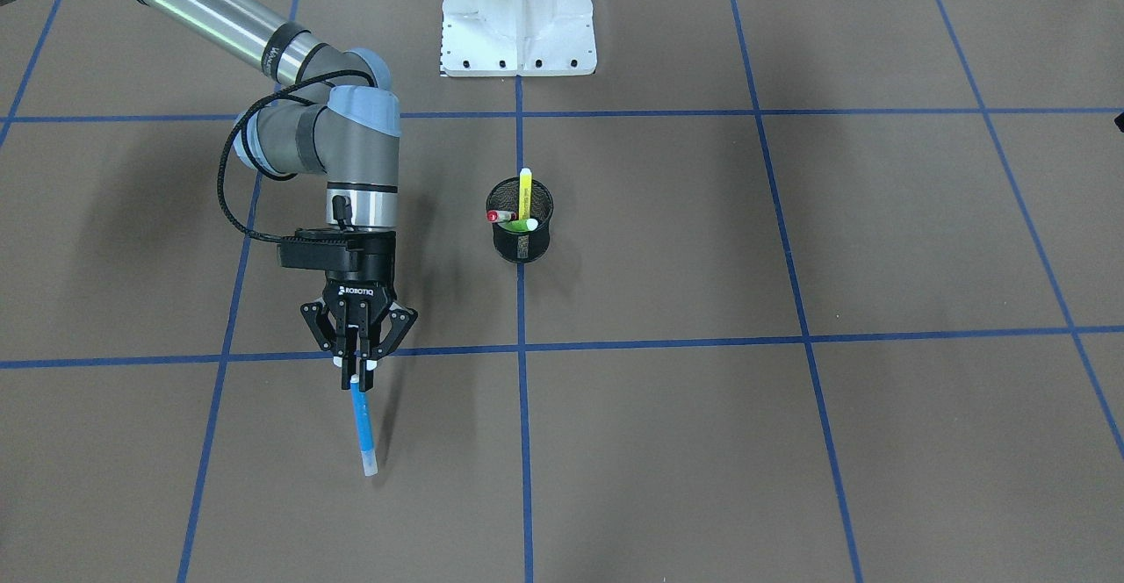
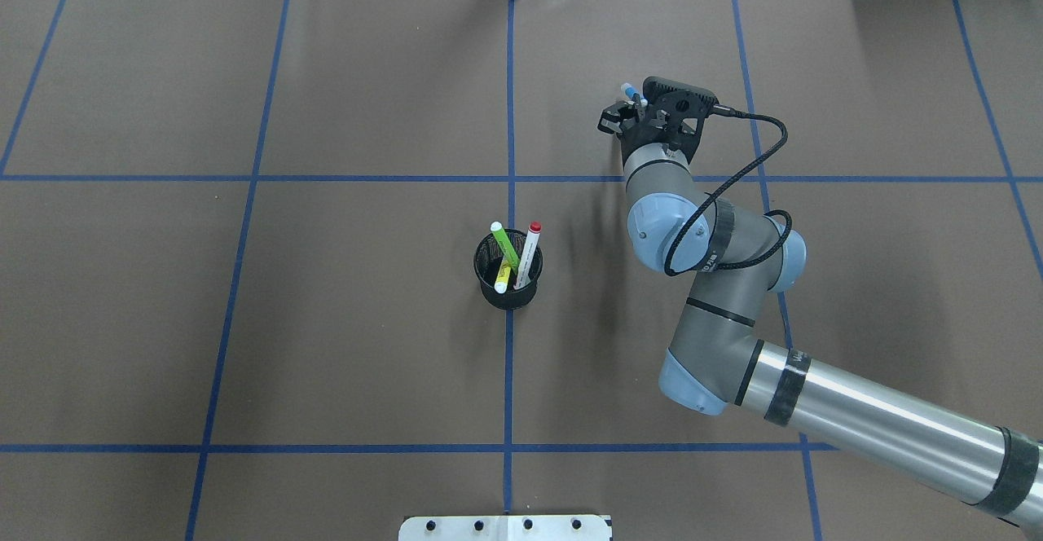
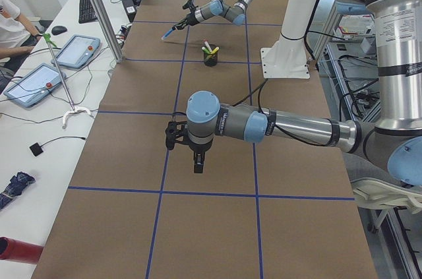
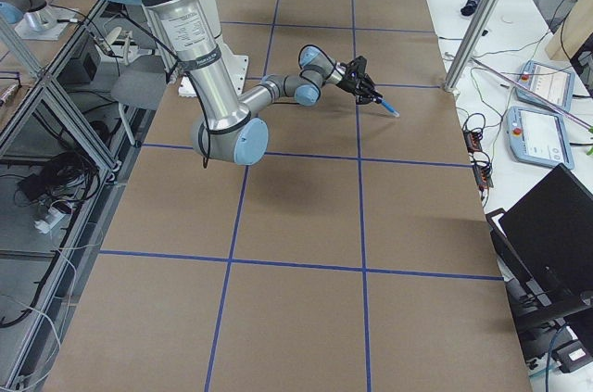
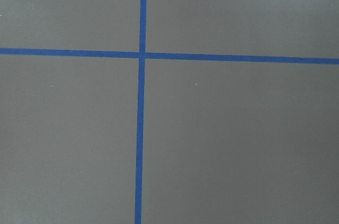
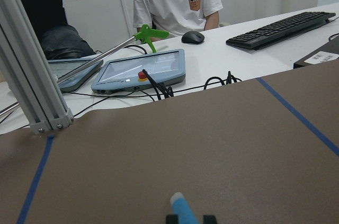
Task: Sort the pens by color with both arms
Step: 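Lower the blue marker onto the table with the right gripper, then open and withdraw the right gripper while the left arm reaches toward the cup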
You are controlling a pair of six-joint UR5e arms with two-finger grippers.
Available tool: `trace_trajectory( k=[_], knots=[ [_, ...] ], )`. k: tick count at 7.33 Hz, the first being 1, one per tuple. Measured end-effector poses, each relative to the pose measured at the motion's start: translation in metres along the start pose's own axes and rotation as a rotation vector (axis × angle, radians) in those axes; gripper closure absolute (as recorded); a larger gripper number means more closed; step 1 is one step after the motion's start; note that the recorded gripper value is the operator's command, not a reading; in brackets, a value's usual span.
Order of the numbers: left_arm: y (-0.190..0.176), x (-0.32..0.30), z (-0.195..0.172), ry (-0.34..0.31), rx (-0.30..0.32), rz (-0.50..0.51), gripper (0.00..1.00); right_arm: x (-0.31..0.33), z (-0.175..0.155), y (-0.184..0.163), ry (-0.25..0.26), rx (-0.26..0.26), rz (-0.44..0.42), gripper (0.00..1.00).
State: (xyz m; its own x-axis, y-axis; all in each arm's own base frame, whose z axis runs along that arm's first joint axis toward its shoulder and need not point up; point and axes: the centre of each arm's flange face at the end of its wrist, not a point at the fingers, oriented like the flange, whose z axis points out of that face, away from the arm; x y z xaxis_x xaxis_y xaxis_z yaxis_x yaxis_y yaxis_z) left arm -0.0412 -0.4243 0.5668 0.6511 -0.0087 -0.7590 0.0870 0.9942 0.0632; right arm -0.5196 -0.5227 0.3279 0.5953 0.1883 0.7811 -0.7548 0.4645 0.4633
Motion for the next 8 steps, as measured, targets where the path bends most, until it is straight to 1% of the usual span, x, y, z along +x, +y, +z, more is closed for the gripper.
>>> trace_trajectory(
  k=[1, 2, 3, 4, 5, 6, 7, 8],
  knots=[
    [0.0, 0.001, -0.001, 0.0, 0.001, 0.001, 0.0, 0.0, 0.0, 0.001, 0.0, -0.001, -0.001, 0.45],
    [0.0, 0.001, -0.001, 0.0, 0.001, 0.002, 0.0, -0.001, -0.001, 0.001, -0.001, -0.002, 0.001, 0.38],
    [0.0, 0.001, -0.001, 0.0, 0.002, 0.002, 0.0, -0.001, -0.001, 0.001, -0.003, -0.002, 0.003, 0.38],
    [0.0, 0.002, -0.002, 0.001, 0.004, 0.001, 0.0, -0.002, -0.002, 0.0, -0.007, -0.002, 0.006, 0.31],
    [-0.002, 0.006, -0.004, 0.002, 0.01, -0.009, 0.0, -0.004, -0.005, -0.003, -0.016, -0.006, 0.013, 0.01],
    [-0.006, 0.013, -0.008, 0.007, 0.019, -0.022, 0.0, -0.005, -0.011, -0.01, -0.032, -0.027, 0.026, 0.01],
    [-0.014, 0.03, -0.011, 0.013, 0.027, -0.031, 0.01, 0.004, -0.017, -0.016, -0.046, -0.062, 0.035, 0.01],
    [-0.025, 0.063, -0.012, 0.015, 0.033, -0.048, 0.01, 0.02, -0.023, -0.021, -0.054, -0.103, 0.04, 0.01]
  ],
)
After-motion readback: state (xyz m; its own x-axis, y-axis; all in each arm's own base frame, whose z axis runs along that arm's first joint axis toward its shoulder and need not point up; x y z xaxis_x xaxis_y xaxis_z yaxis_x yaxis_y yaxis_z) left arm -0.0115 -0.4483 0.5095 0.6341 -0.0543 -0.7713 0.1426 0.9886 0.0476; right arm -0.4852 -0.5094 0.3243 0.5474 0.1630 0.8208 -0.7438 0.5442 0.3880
